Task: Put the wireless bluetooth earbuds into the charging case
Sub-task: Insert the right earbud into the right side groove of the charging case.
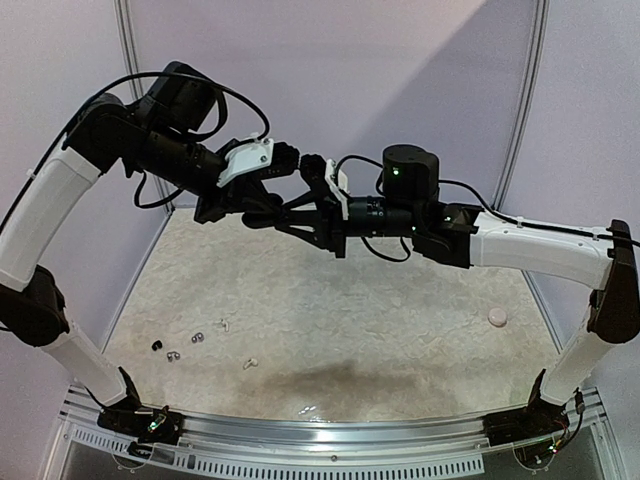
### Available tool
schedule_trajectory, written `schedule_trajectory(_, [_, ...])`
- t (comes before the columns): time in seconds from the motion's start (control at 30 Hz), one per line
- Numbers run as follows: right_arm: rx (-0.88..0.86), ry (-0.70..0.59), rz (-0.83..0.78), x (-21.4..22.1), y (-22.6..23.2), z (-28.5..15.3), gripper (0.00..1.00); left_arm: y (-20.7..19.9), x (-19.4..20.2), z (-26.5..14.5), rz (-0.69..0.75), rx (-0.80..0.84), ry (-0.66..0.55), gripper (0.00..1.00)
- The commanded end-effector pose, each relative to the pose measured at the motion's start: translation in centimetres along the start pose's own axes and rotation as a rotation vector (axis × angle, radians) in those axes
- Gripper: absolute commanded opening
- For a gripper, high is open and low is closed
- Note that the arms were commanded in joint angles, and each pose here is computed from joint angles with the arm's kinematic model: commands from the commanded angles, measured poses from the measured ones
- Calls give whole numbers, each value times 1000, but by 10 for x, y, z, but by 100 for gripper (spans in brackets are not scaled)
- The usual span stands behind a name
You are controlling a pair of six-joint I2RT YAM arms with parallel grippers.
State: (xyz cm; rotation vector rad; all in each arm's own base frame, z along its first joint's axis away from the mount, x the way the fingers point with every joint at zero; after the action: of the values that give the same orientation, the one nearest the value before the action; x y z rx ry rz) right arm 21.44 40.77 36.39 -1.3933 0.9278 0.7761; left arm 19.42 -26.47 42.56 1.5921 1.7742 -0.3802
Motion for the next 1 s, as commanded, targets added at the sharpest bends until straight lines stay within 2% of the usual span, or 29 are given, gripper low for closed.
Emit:
schedule_trajectory(0.0, [6, -107, -33, -23, -4, 6, 0, -2, 7, 22, -3, 2, 78, 0])
schedule_trajectory(0.1, [10, -112, -27, -22, -4, 5, 0, -2, 10, 26, -1, -1, 102, 2])
schedule_trajectory(0.27, [15, -109, -19, -20, -4, 5, 0, 0, 8, 22, 5, -20, 97, 25])
schedule_trajectory(0.37, [19, -103, -10, -17, -2, 5, 0, 1, 6, 18, 12, -34, 92, 33])
schedule_trajectory(0.67, [43, -70, 55, 1, -2, 1, 0, 4, -8, -10, 36, -75, 15, 37])
schedule_trajectory(0.97, [73, -41, 96, 12, -7, -3, 0, -7, -17, -38, 24, -12, -90, 47])
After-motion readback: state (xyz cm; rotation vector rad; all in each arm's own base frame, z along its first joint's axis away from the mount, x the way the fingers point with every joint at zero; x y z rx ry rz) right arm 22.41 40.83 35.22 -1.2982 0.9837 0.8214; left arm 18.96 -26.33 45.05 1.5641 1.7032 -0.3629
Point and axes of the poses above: each gripper's point midway between its finger pads, its own z axis out along the fingers, its own y axis along the line the jaws close on, x = y × z, the point moved 7 cm from there along -z, back along the fingers, and after that the axes turned 15 degrees about -z, right-handed, at the moved point
